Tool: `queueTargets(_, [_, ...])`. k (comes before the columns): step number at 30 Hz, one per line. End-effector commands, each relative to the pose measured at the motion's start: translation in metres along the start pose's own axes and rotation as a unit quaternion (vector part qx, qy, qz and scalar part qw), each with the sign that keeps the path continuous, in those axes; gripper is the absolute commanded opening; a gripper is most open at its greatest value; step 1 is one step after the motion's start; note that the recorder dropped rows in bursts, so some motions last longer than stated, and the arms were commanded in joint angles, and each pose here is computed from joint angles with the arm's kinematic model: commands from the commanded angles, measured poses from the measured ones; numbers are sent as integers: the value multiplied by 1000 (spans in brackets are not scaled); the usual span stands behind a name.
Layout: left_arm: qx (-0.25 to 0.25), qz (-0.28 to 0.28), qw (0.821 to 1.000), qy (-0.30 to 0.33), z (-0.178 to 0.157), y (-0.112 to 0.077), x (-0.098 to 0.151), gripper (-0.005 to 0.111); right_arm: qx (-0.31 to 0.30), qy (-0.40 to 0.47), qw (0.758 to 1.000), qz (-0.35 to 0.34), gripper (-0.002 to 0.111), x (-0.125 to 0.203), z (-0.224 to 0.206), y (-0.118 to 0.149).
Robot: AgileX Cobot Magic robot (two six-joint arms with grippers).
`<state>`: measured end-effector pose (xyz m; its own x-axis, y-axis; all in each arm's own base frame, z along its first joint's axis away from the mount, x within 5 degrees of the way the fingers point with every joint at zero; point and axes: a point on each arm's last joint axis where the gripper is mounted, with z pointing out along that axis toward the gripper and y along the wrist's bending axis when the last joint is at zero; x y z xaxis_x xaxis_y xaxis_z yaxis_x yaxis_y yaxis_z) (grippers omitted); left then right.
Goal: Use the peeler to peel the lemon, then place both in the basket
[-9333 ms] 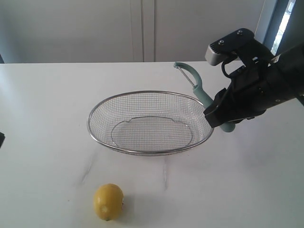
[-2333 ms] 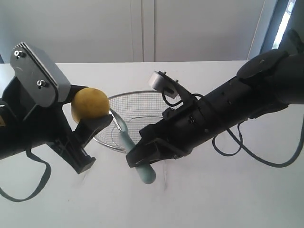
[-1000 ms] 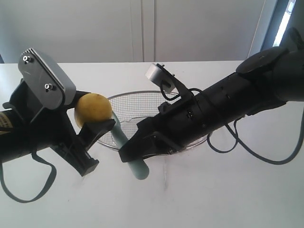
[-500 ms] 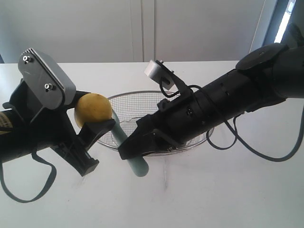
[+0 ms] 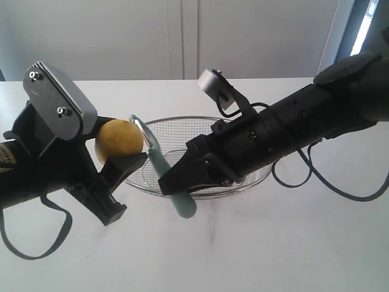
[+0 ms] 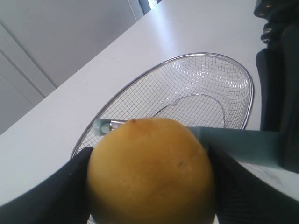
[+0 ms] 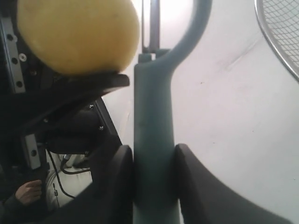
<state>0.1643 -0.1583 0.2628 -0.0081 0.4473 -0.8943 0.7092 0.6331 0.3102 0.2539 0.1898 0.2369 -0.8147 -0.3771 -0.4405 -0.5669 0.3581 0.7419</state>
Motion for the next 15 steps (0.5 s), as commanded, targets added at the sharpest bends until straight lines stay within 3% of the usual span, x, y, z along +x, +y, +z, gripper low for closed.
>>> queueTargets(1, [-3,-1,1000,-8,-1,0,-2,0,-8,-21,999,-43,0,-4,-12,18])
queueTargets(11, [-3,-1,1000,-8,-1,0,-2,0,14,-78,991,-110,0,-5,-48,52])
queueTargets(15, [-3,-1,1000,-8,-1,0,-2,0,64,-101,983,-138,0,-4,-67,56])
